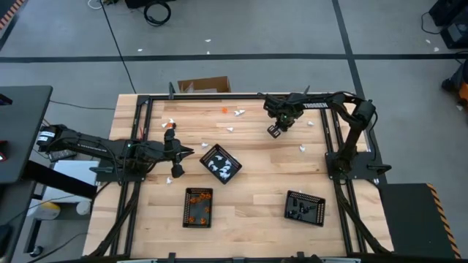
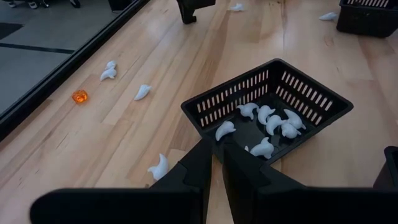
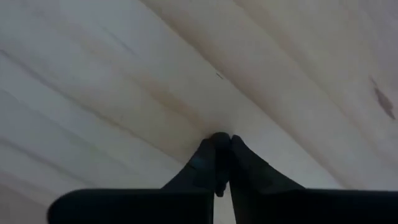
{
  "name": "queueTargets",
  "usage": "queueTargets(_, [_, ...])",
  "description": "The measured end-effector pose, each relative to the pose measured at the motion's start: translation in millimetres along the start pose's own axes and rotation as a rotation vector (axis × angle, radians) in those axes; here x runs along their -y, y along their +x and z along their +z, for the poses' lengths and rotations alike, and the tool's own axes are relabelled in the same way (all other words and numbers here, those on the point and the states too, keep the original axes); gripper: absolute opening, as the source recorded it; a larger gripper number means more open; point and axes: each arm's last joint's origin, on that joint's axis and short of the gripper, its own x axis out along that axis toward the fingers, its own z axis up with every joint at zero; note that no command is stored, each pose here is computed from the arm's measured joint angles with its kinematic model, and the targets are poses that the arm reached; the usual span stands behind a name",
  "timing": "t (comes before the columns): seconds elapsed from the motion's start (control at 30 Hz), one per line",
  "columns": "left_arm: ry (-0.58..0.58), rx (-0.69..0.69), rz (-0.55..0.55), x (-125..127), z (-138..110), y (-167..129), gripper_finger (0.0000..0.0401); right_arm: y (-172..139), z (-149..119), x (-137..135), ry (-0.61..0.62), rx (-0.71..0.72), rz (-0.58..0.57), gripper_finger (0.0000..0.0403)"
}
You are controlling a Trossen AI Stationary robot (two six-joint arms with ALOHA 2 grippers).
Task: Sort Halloween decoration
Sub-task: Put the black skeleton toy into the right black basket
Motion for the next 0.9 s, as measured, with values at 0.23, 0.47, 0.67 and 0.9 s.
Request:
queueTargets(0.23, [0.001, -0.001, 0.000, 0, 0, 0, 0.0050, -20, 9, -23, -0.064, 0.037, 0.036, 0.0033])
queueTargets(0.47, [0.001, -0.001, 0.000, 0, 0, 0, 0.0050, -43, 8, -55, -0.156, 0.047, 0.126, 0.0034])
queueTargets(0.67, [0.001, 0.000, 0.000, 0, 0, 0, 0.0050, -59, 2, -82, -0.202, 0.050, 0.202, 0.0035])
queueTargets(0.9, [0.001, -0.001, 0.000, 0, 0, 0, 0.0050, -86, -35, -125, -0.276, -0.159, 0.333, 0.0036])
